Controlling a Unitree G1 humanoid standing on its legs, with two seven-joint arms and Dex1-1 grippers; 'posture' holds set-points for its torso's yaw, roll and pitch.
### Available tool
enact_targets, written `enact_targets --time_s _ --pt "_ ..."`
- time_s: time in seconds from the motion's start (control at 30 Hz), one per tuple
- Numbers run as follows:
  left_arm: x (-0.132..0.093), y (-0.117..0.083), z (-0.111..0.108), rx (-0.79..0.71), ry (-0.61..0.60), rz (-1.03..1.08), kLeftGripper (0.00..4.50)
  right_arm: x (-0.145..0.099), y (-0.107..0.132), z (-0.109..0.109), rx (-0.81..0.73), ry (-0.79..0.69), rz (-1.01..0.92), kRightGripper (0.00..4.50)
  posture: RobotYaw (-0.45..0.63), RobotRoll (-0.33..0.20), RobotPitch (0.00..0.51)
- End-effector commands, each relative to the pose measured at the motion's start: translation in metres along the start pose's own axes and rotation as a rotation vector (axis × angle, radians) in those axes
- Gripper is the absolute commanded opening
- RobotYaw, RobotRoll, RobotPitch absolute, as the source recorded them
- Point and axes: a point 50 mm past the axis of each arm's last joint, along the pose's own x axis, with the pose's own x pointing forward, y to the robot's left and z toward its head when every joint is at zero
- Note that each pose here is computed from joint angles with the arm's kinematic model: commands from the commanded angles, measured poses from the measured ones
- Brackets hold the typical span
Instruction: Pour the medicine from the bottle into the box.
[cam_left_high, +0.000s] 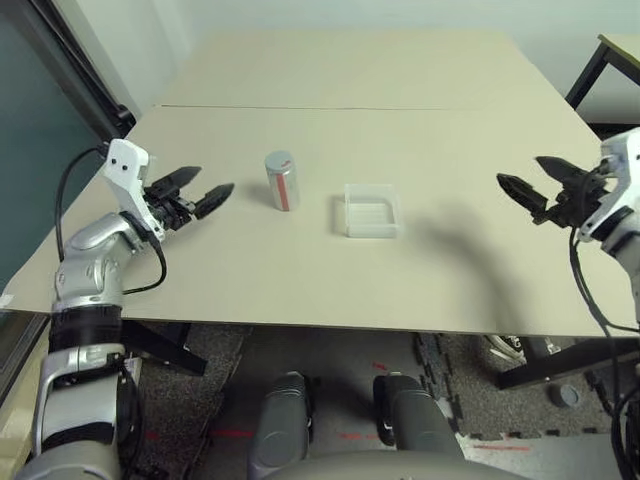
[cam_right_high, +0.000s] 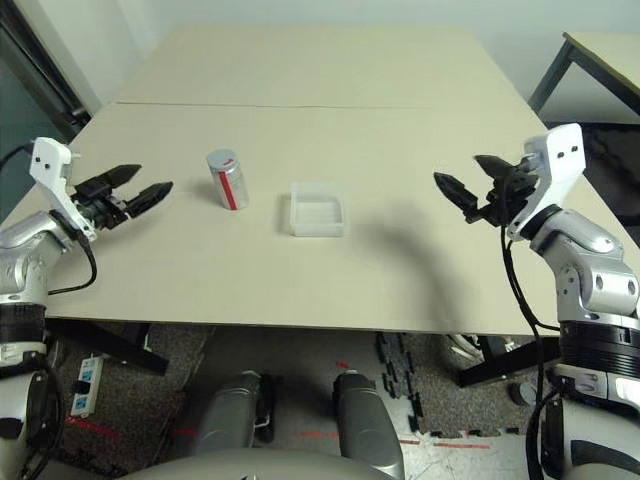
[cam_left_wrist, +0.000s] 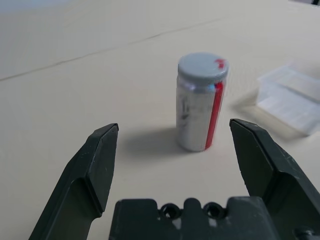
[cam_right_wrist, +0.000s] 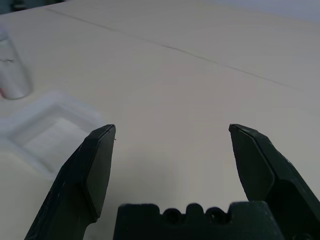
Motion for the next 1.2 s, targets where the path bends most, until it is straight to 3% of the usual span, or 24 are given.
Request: enact_targets --time_s 0.03,0.57,1.2 --pt "0.009 -0.009 -0.008 -0.014 0.019 -0.006 4.46 0.010 0.012 0.004 0.006 -0.012 0.042 4.50 0.02 0.000 0.104" --pt "0.048 -0.018 -0.027 -0.017 0.044 -0.041 4.46 0.025 0.034 0.008 0.006 -0.027 0.113 4.50 -0.03 0.000 0.100" --pt "0.068 -0.024 -0.037 -0.011 0.040 -0.030 4.46 0.029 0.038 0.010 0.013 -0.057 0.111 4.50 -0.05 0.000 0.095"
